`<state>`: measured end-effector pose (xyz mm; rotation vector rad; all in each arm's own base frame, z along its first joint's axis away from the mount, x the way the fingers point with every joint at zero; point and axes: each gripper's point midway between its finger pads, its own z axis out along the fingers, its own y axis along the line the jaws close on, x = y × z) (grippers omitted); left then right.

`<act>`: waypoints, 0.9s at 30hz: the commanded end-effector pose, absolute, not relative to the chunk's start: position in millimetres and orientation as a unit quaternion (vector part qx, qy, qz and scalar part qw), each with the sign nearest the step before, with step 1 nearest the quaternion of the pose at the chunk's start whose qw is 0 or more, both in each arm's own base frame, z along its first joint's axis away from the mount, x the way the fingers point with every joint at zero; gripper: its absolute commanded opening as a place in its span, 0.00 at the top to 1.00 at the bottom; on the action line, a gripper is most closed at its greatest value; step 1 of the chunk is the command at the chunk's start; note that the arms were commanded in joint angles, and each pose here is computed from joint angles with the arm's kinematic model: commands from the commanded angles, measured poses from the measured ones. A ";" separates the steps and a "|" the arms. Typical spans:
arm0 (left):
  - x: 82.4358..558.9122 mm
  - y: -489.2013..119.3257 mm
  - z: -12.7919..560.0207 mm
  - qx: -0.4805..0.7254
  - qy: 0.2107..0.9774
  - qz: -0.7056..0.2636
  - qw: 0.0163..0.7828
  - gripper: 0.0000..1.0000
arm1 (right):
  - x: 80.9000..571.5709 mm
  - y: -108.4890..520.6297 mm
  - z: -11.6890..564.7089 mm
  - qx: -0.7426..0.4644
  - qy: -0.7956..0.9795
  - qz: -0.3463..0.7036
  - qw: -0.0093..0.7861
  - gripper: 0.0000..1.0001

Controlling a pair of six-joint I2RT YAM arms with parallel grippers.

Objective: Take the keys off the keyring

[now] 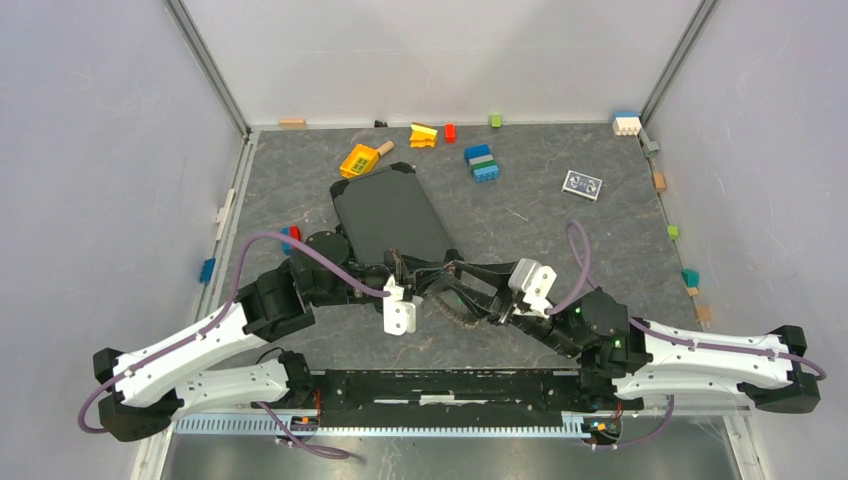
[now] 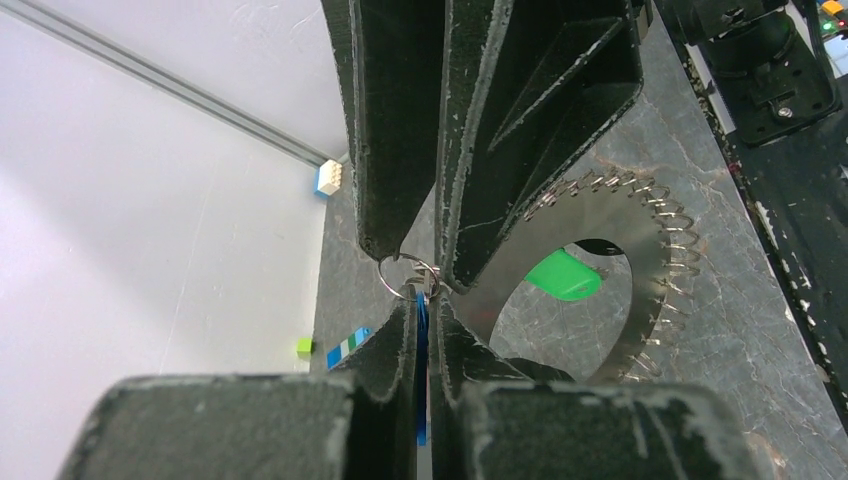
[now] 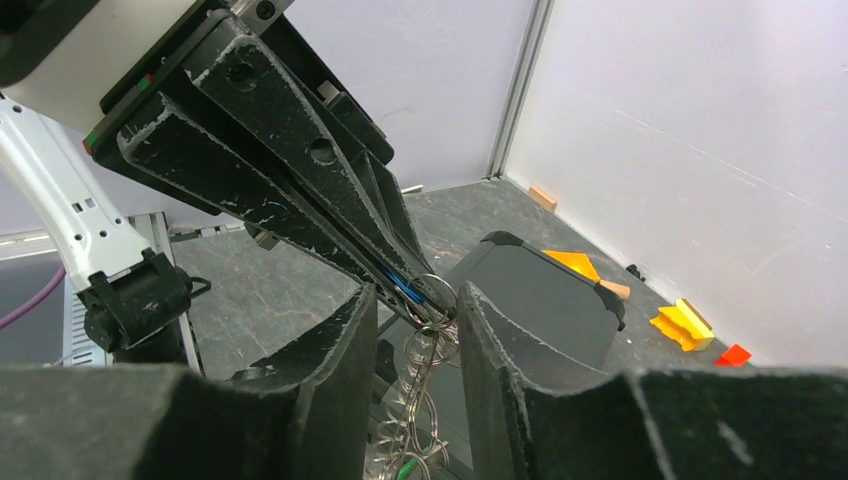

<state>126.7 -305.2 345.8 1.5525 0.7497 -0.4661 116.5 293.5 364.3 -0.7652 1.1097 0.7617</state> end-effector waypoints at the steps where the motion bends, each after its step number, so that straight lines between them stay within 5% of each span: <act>1: 118.2 -304.0 371.8 0.671 0.277 -0.204 0.657 0.98 | 115.4 295.1 368.9 -0.347 0.498 0.349 0.714 0.58; 16: 114.2 -302.0 370.4 0.678 0.267 -0.207 0.652 0.98 | 116.4 284.5 374.4 -0.349 0.491 0.338 0.723 0.52; 27: 109.6 -302.8 369.3 0.685 0.257 -0.215 0.647 0.98 | 103.8 292.1 373.9 -0.369 0.469 0.365 0.715 0.67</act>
